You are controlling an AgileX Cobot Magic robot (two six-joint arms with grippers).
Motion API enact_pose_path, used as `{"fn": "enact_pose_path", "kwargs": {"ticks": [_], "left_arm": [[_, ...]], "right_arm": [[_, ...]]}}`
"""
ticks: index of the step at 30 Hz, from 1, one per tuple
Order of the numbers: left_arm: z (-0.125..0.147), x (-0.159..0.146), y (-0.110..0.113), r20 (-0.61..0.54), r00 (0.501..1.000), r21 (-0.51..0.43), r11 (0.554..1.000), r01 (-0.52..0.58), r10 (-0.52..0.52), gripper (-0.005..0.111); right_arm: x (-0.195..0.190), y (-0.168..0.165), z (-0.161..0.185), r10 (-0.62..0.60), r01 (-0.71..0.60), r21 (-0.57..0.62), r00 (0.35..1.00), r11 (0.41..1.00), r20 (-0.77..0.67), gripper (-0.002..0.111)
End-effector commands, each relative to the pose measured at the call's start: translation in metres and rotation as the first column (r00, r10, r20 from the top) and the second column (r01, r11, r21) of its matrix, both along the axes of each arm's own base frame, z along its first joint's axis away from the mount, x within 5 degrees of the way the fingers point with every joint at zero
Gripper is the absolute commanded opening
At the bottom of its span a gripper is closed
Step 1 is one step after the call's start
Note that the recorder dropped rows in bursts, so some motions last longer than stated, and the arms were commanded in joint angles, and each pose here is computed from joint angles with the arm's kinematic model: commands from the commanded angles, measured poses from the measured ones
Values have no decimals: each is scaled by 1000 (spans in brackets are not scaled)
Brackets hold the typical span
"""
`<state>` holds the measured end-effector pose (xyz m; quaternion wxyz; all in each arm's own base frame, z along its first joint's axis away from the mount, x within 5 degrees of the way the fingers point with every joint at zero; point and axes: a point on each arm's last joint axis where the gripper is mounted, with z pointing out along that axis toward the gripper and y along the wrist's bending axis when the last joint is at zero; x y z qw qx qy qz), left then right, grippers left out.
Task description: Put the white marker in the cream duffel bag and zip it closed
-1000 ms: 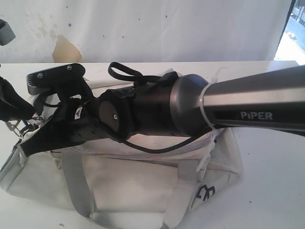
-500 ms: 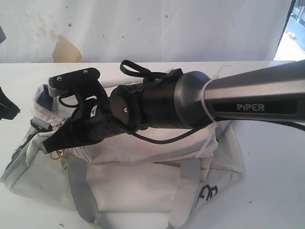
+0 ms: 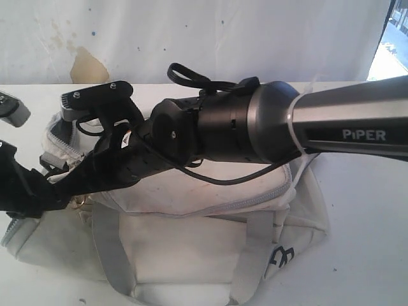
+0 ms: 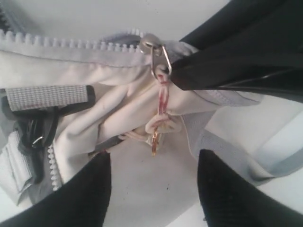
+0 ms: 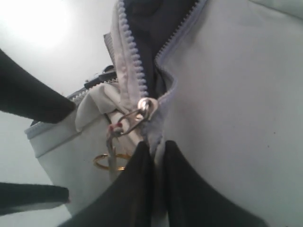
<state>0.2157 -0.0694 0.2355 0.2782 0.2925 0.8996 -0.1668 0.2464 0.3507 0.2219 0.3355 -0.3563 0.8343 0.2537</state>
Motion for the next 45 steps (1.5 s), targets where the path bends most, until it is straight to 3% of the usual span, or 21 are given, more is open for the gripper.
{"fn": "enact_pose_path", "kwargs": {"ticks": [1,9,20,24,32,35,40,45], "left_arm": [[-9,-4,-3,26,999,-70,997,-32,34,58],[-22,-6,1,30,988,-111,983,-149,153,58],[-34,-7,-7,21,997,-169,983,-66,71,57],[-40,-1,-10,80,997,-169,986,2,12,56],[-53,10,-13,93,995,-192,981,-3,21,55],[-55,11,-15,86,996,-214,977,3,16,43],[-52,11,-16,119,993,-206,978,41,-16,4],[-43,1,-16,104,993,-202,976,83,-63,0]], "right_arm": [[2,-3,3,-11,11,6,1000,1000,-3,0],[2,-3,4,-13,13,10,1000,1000,-2,0],[3,-2,6,-25,24,33,1000,999,18,0],[4,-2,6,-26,26,36,999,999,21,0],[4,-2,6,-26,25,34,999,999,20,0],[4,-2,6,-25,25,33,1000,999,19,0],[3,-2,5,-22,21,26,1000,999,11,0],[2,-3,5,-16,16,16,1000,1000,4,0]]}}
